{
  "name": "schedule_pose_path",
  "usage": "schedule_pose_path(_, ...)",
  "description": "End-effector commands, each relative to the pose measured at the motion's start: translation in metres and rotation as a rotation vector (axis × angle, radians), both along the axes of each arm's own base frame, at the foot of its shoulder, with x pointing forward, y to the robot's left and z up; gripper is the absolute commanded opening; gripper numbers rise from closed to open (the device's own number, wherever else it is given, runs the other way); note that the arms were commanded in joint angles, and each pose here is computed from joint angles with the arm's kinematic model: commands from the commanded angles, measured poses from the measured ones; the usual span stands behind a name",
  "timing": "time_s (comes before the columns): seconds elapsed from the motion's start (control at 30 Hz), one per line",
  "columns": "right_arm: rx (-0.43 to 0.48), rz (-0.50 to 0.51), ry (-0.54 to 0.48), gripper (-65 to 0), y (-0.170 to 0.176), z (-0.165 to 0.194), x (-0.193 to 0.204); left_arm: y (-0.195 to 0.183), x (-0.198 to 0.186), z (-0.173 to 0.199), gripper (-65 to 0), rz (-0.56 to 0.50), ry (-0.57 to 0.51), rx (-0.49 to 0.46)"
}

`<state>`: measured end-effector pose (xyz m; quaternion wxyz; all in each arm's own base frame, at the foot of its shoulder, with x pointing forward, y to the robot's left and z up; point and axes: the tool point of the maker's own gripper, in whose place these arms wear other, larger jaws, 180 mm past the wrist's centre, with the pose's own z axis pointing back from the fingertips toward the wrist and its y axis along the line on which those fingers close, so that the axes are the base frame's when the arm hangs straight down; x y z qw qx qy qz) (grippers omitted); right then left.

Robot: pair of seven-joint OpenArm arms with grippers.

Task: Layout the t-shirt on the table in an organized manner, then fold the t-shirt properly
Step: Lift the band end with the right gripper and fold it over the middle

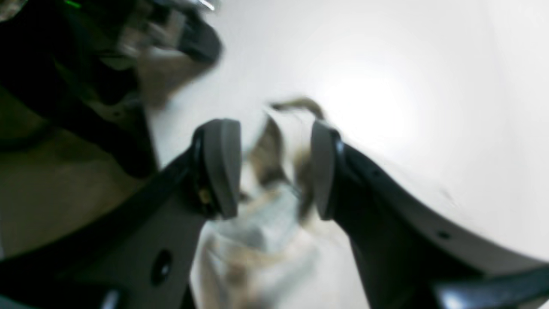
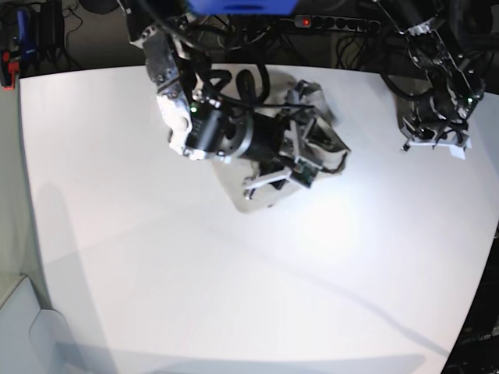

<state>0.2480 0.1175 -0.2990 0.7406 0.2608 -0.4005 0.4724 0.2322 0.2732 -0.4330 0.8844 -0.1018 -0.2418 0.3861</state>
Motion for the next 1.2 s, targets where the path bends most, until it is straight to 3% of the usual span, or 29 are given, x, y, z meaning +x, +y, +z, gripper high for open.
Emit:
schedule_pose_path(0.0, 0.038, -0.001, -0.013, -38.1, 0.005, 0.009, 0.004, 0.006, -0.003, 0.003, -65.0, -0.003, 0.009, 0.022)
schedule_pose_path(0.17, -0.001, 0.001, 0.04, -37.7, 0.003, -0.013, 0.01, 0.006, -0.004, 0.002, -65.0, -0.005, 0.01, 0.022)
schedule_pose_path(0.33, 0.014, 0.007, -0.023, -37.4, 0.007, 0.003, 0.03, 0.006, -0.015, -0.001, -65.0, -0.006, 0.031, 0.026)
schedule_pose_path(0.53, -0.02, 0.012, 0.018, -31.6, 0.008, -0.014, 0.042, 0.009, -0.032, -0.001, -65.0, -0.012, 0.053, 0.051)
schedule_pose_path(0.87, 0.051, 0.014, 0.055, -31.8, 0.019, -0.025, 0.041, 0.01, -0.044, 0.001, -65.0, -0.018, 0.064, 0.07)
schedule_pose_path(1.17, 0.178, 0.051, 0.103, -31.8, 0.05, -0.042, 0.042, 0.011, -0.056, -0.004, -65.0, -0.02, 0.093, 0.072)
